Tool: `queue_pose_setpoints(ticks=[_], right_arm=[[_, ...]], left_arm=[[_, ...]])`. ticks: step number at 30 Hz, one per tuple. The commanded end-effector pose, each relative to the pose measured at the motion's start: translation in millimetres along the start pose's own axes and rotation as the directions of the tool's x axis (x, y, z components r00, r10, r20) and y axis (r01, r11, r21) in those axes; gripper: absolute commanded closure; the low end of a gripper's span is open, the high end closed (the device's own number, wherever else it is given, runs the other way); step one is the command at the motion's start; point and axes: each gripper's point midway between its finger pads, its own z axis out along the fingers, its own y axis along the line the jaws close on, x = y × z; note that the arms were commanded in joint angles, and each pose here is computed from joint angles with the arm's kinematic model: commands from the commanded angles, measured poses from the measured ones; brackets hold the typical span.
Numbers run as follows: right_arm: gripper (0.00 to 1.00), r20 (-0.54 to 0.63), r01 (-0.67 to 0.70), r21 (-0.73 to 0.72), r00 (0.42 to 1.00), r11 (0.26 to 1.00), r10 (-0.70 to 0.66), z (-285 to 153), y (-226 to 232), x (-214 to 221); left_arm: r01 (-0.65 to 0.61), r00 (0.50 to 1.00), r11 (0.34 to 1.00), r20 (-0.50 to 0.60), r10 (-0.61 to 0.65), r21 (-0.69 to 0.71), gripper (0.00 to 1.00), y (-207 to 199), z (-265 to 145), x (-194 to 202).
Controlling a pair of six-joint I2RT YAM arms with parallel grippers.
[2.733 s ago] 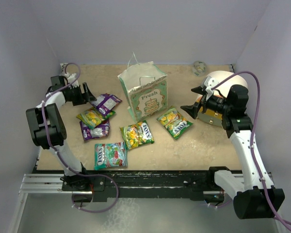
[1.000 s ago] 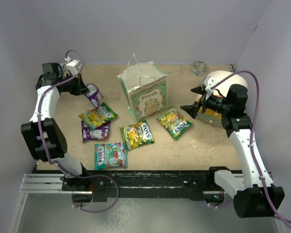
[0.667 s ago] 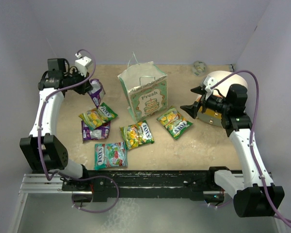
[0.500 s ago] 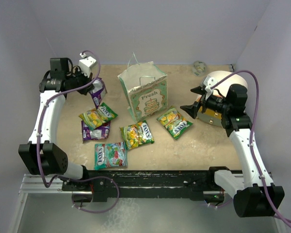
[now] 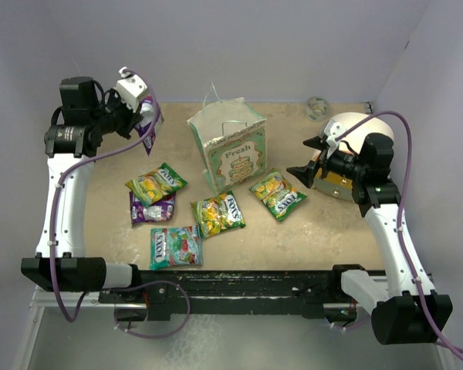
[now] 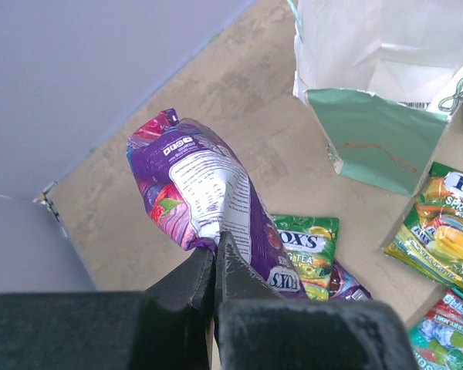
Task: Place the snacks into the paper bag
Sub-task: Pick up the snack from the center of the board, then place the snack in the paper bag.
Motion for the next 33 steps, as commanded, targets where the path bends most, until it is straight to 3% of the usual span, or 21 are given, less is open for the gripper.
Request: queue_pose_setpoints(ticks=[1, 11, 33], right_arm=[[0.00, 0.040, 0.023, -0.017, 0.999, 1.000, -0.022, 0, 2, -12], [0.00, 0.046, 0.016, -0.018, 0.999, 1.000, -0.015, -1, 2, -14], [0.00, 0.040, 0.022, -0.008, 0.999, 1.000, -0.022, -1, 1, -13]], left_arm=[[-0.121, 0.982, 0.991, 0.143, 0.127, -0.051, 1.00, 3, -26, -54], [-0.236, 0.938, 0.970, 0.247, 0.241, -0.053, 1.00, -14, -39, -95], [-0.492, 0.814, 0.871, 0.348, 0.465, -0.012, 1.00, -61, 1, -152]])
